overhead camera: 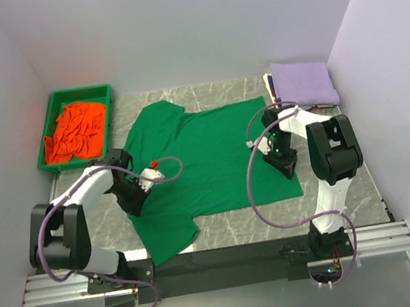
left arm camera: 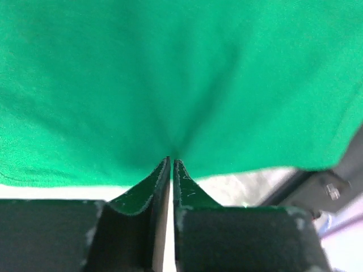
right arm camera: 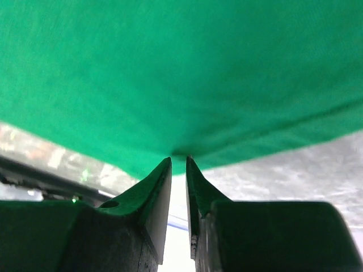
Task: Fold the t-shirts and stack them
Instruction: Flatten the tshirt out
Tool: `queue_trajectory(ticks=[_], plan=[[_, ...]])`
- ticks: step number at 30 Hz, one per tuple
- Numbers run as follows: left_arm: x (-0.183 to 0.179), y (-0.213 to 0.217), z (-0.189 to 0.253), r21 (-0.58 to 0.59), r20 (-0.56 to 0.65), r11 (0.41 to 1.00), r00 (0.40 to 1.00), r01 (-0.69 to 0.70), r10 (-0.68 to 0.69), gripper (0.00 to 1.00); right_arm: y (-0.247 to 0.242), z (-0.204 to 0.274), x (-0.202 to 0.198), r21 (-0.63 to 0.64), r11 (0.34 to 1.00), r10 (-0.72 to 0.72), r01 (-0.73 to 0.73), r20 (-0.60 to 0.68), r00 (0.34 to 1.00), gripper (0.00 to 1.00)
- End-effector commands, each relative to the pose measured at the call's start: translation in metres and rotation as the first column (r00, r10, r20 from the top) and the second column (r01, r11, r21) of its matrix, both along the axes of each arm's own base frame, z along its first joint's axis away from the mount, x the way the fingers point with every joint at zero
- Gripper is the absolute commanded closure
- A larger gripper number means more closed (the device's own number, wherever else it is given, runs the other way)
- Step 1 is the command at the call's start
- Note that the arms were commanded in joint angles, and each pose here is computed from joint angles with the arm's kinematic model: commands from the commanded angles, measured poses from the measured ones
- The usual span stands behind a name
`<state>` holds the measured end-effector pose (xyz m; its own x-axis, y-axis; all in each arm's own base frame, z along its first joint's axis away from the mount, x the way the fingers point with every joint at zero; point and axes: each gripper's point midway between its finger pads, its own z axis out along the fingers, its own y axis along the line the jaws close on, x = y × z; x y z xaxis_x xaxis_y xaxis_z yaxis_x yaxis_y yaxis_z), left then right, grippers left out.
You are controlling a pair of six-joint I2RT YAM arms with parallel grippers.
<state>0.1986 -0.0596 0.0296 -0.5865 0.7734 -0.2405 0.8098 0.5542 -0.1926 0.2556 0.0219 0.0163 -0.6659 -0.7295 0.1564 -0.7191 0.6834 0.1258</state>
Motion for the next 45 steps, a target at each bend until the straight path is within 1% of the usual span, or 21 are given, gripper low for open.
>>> queue_trajectory(ticks=[1, 2, 3, 6, 7, 8, 9, 11, 12, 15, 16, 18, 21, 23, 24, 27, 30, 32, 37, 39, 45], plan=[[-0.009, -0.004, 0.025, -0.04, 0.0, 0.996, 0.997, 0.08, -0.08, 0.86, -0.001, 0.029, 0.002, 0.029, 0.997, 0.076, -0.077, 0.025, 0.997, 0.76], [0.0, -0.004, 0.029, -0.042, 0.022, 0.997, 0.997, 0.069, -0.068, 0.85, 0.004, 0.038, 0.019, 0.047, 0.996, 0.067, -0.07, 0.075, 0.995, 0.76], [0.023, -0.008, 0.034, -0.054, 0.062, 0.997, 0.997, 0.06, -0.056, 0.84, 0.01, 0.039, 0.026, 0.077, 0.996, 0.037, -0.043, 0.082, 0.996, 0.76], [0.067, -0.017, 0.033, -0.089, 0.078, 0.996, 0.996, -0.031, 0.038, 0.81, 0.025, 0.045, 0.054, 0.117, 0.993, -0.034, 0.021, 0.113, 0.993, 0.76], [0.098, -0.022, 0.049, -0.126, 0.133, 0.987, 0.985, -0.095, 0.112, 0.8, 0.028, 0.043, 0.061, 0.131, 0.991, -0.055, 0.039, 0.119, 0.991, 0.76], [0.117, -0.024, 0.054, -0.147, 0.155, 0.98, 0.976, -0.133, 0.155, 0.79, 0.032, 0.04, 0.073, 0.131, 0.99, -0.07, 0.053, 0.132, 0.989, 0.77], [0.149, -0.029, 0.063, -0.179, 0.19, 0.97, 0.961, -0.166, 0.2, 0.78, 0.034, 0.039, 0.082, 0.129, 0.986, -0.123, 0.104, 0.152, 0.981, 0.78], [0.191, -0.036, 0.076, -0.248, 0.222, 0.934, 0.923, -0.258, 0.314, 0.77, 0.039, 0.04, 0.114, 0.151, 0.978, -0.175, 0.142, 0.232, 0.957, 0.8], [0.221, -0.042, 0.084, -0.284, 0.223, 0.905, 0.897, -0.316, 0.382, 0.77, 0.043, 0.043, 0.124, 0.172, 0.969, -0.218, 0.178, 0.252, 0.943, 0.8], [0.282, -0.047, 0.094, -0.339, 0.251, 0.856, 0.84, -0.39, 0.482, 0.82, 0.057, 0.061, 0.167, 0.271, 0.936, -0.313, 0.223, 0.357, 0.88, 0.81], [0.299, -0.049, 0.098, -0.375, 0.253, 0.823, 0.807, -0.427, 0.534, 0.82, 0.061, 0.068, 0.183, 0.303, 0.927, -0.336, 0.222, 0.4, 0.853, 0.81], [0.331, -0.048, 0.099, -0.413, 0.26, 0.768, 0.745, -0.49, 0.615, 0.82, 0.067, 0.079, 0.212, 0.349, 0.907, -0.383, 0.235, 0.454, 0.804, 0.81], [0.375, -0.047, 0.103, -0.476, 0.291, 0.709, 0.667, -0.521, 0.686, 0.8, 0.072, 0.087, 0.251, 0.385, 0.887, -0.436, 0.256, 0.513, 0.739, 0.81], [0.392, -0.047, 0.105, -0.498, 0.304, 0.693, 0.644, -0.521, 0.702, 0.8, 0.069, 0.085, 0.274, 0.398, 0.877, -0.461, 0.269, 0.54, 0.704, 0.83], [0.405, -0.049, 0.101, -0.519, 0.28, 0.658, 0.619, -0.546, 0.734, 0.8, 0.068, 0.082, 0.28, 0.394, 0.873, -0.473, 0.286, 0.548, 0.69, 0.83], [0.422, -0.05, 0.091, -0.541, 0.276, 0.63, 0.59, -0.557, 0.759, 0.78, 0.064, 0.065, 0.294, 0.368, 0.879, -0.471, 0.304, 0.56, 0.681, 0.85], [0.428, -0.052, 0.079, -0.555, 0.259, 0.612, 0.582, -0.563, 0.77, 0.78, 0.057, 0.048, 0.298, 0.328, 0.886, -0.461, 0.327, 0.556, 0.692, 0.86], [0.428, -0.056, 0.069, -0.549, 0.245, 0.613, 0.592, -0.567, 0.768, 0.78, 0.055, 0.039, 0.295, 0.308, 0.893, -0.449, 0.328, 0.548, 0.706, 0.86], [0.423, -0.053, 0.034, -0.485, 0.229, 0.62, 0.595, -0.616, 0.771, 0.81, 0.047, 0.023, 0.285, 0.254, 0.901, -0.435, 0.353, 0.528, 0.73, 0.86], [0.421, -0.042, 0.026, -0.443, 0.261, 0.633, 0.583, -0.635, 0.769, 0.82, 0.041, 0.017, 0.28, 0.229, 0.901, -0.433, 0.368, 0.514, 0.74, 0.87], [0.408, 0.003, 0.006, -0.338, 0.288, 0.621, 0.55, -0.707, 0.784, 0.86, 0.029, 0.013, 0.272, 0.203, 0.901, -0.433, 0.384, 0.5, 0.75, 0.87]])
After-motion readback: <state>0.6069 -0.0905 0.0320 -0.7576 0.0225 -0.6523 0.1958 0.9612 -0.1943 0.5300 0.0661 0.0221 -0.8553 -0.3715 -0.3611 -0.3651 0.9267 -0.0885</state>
